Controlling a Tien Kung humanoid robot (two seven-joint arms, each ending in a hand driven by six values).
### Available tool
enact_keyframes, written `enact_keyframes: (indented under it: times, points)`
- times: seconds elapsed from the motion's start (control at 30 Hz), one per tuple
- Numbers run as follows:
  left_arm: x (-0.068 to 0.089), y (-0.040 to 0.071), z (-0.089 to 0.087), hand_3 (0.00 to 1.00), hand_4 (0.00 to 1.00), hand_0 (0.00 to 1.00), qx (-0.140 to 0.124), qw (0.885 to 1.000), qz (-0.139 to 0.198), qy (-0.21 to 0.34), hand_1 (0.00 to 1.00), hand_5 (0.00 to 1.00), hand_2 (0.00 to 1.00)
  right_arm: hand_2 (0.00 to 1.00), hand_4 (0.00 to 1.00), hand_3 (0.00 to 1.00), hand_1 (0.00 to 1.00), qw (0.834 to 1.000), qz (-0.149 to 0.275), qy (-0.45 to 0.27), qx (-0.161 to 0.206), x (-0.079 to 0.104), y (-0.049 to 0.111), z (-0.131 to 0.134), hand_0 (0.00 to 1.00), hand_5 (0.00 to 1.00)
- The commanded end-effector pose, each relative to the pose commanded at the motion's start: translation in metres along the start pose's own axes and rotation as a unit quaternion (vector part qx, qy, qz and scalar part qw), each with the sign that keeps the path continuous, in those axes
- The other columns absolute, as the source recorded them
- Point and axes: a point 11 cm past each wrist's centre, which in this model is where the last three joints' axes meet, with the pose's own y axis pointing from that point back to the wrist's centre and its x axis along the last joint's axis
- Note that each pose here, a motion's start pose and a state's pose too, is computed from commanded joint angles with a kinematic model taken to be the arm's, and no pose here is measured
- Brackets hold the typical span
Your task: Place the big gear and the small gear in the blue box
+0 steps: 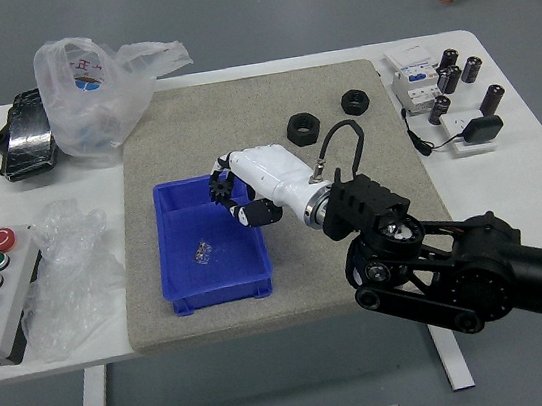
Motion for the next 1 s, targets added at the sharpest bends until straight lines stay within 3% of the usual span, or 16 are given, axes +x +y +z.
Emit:
enact_keyframes:
  times: [0.17, 0.2, 0.53, 0.83, 1.0]
  points:
    - [0.0, 0.0, 0.0, 0.791, 0.764, 0.745, 0.0, 1.0, 0.0, 0.0, 0.705, 0.502, 0.687, 0.648, 0.56, 0.757, 0.555, 1.0, -0.025, 0.001, -0.003, -0.009, 0.001, 0.001, 0.332, 0.173]
    - [0.0, 0.0, 0.0, 0.79, 0.763, 0.745, 0.0, 1.0, 0.0, 0.0, 0.704, 0.501, 0.687, 0.754, 0.595, 0.759, 0.662, 1.0, -0.027, 0.0, -0.003, -0.01, 0.001, 0.0, 0.379, 0.192]
    - [-0.001, 0.0, 0.0, 0.79, 0.764, 0.745, 0.0, 1.0, -0.001, 0.0, 0.705, 0.501, 0.688, 0.763, 0.621, 0.77, 0.679, 0.999, -0.032, -0.001, 0.008, -0.012, 0.001, -0.004, 0.389, 0.185]
    - [-0.001, 0.0, 0.0, 0.79, 0.764, 0.745, 0.0, 1.0, -0.001, 0.0, 0.704, 0.501, 0.688, 0.751, 0.625, 0.768, 0.675, 1.0, -0.016, -0.011, 0.004, -0.007, 0.001, 0.001, 0.385, 0.18]
    - [-0.002, -0.001, -0.002, 0.79, 0.764, 0.746, 0.001, 1.0, -0.002, 0.001, 0.704, 0.501, 0.689, 0.756, 0.633, 0.77, 0.676, 0.999, 0.019, -0.041, -0.028, 0.006, 0.008, 0.024, 0.384, 0.174]
